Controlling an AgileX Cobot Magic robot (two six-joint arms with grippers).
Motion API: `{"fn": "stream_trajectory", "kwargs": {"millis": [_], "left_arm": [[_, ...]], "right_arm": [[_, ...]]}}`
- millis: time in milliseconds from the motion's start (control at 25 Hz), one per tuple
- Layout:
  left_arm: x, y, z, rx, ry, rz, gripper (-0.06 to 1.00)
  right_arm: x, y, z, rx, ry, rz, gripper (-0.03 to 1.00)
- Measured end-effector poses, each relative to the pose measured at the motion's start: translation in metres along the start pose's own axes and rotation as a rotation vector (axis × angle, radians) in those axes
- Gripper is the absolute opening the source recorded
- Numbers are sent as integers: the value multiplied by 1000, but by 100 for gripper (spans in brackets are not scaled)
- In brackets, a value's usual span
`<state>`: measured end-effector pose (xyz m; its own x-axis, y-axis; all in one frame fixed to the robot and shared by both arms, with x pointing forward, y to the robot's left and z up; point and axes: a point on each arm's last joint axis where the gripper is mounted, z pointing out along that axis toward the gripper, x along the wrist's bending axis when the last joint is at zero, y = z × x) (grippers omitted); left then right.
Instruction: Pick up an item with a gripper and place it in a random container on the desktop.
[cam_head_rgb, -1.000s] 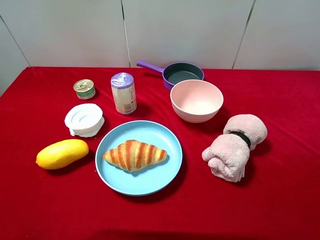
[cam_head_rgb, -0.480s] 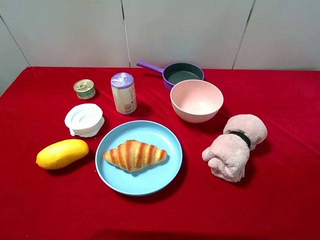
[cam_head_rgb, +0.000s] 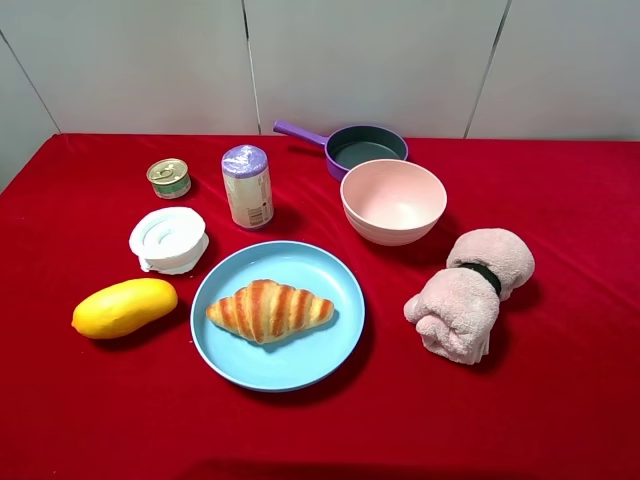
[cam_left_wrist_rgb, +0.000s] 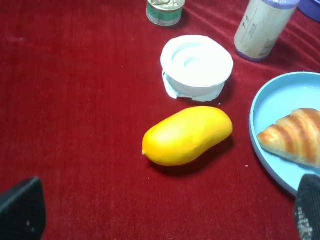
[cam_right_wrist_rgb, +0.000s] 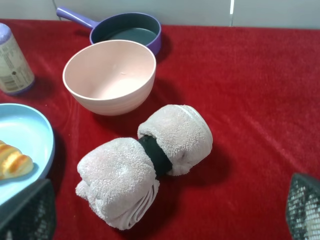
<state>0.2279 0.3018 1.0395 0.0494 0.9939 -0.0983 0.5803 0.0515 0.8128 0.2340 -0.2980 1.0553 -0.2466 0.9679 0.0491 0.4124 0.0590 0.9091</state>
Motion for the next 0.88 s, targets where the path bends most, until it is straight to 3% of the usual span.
{"fn": "stream_trajectory", "kwargs": {"millis": [880], "left_arm": [[0, 0, 0, 0, 0, 1, 99]], "right_arm": [[0, 0, 0, 0, 0, 0, 69]]}}
